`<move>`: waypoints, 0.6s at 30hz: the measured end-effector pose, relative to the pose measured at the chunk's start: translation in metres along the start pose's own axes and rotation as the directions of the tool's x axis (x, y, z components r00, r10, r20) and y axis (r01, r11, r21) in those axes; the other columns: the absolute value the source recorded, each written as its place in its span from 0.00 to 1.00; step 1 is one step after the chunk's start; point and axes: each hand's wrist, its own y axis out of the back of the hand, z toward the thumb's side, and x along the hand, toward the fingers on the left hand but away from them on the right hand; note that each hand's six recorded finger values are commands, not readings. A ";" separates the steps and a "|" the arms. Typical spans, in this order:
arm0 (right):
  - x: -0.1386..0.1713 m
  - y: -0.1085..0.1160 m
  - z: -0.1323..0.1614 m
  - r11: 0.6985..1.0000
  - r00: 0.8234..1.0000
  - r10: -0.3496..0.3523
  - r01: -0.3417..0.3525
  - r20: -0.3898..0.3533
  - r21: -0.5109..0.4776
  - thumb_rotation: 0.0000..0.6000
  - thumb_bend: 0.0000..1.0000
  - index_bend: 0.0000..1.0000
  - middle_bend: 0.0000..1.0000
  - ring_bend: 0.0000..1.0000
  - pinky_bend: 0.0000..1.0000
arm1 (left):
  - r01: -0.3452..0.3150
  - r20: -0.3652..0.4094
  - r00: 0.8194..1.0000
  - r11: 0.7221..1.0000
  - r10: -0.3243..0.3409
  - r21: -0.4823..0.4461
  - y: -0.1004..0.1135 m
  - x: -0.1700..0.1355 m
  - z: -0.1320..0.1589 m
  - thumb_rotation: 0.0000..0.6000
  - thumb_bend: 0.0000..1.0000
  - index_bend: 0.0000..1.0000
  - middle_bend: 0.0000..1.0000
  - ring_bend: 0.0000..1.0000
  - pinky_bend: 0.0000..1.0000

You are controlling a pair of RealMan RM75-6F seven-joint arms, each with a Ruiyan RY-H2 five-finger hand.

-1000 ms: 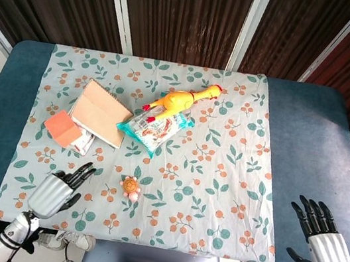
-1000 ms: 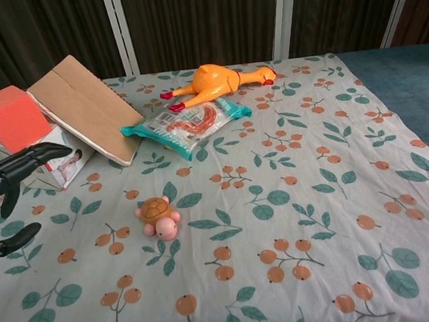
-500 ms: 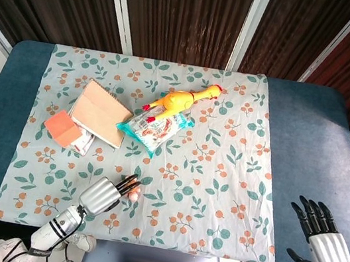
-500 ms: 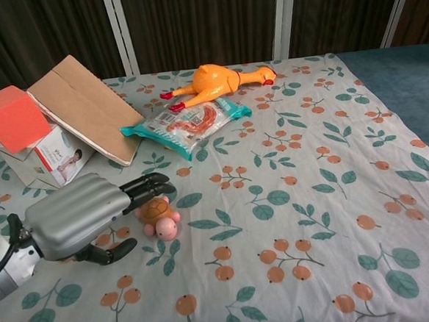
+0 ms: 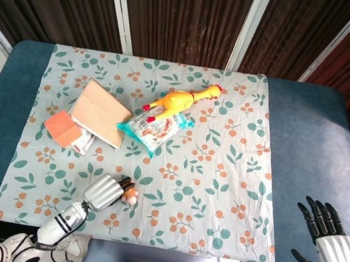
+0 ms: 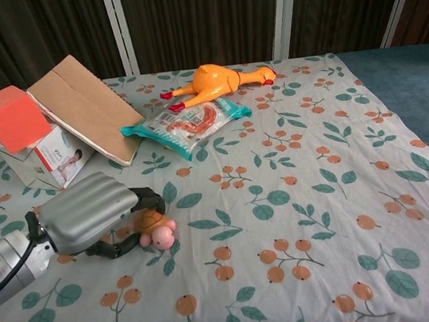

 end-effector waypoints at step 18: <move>0.001 0.001 -0.001 1.000 1.000 -0.003 0.003 0.004 -0.001 1.00 0.12 0.00 0.00 0.00 0.00 | -0.148 -0.027 0.989 0.989 0.148 -0.006 0.002 0.013 -0.010 1.00 0.46 0.76 0.74 0.90 0.97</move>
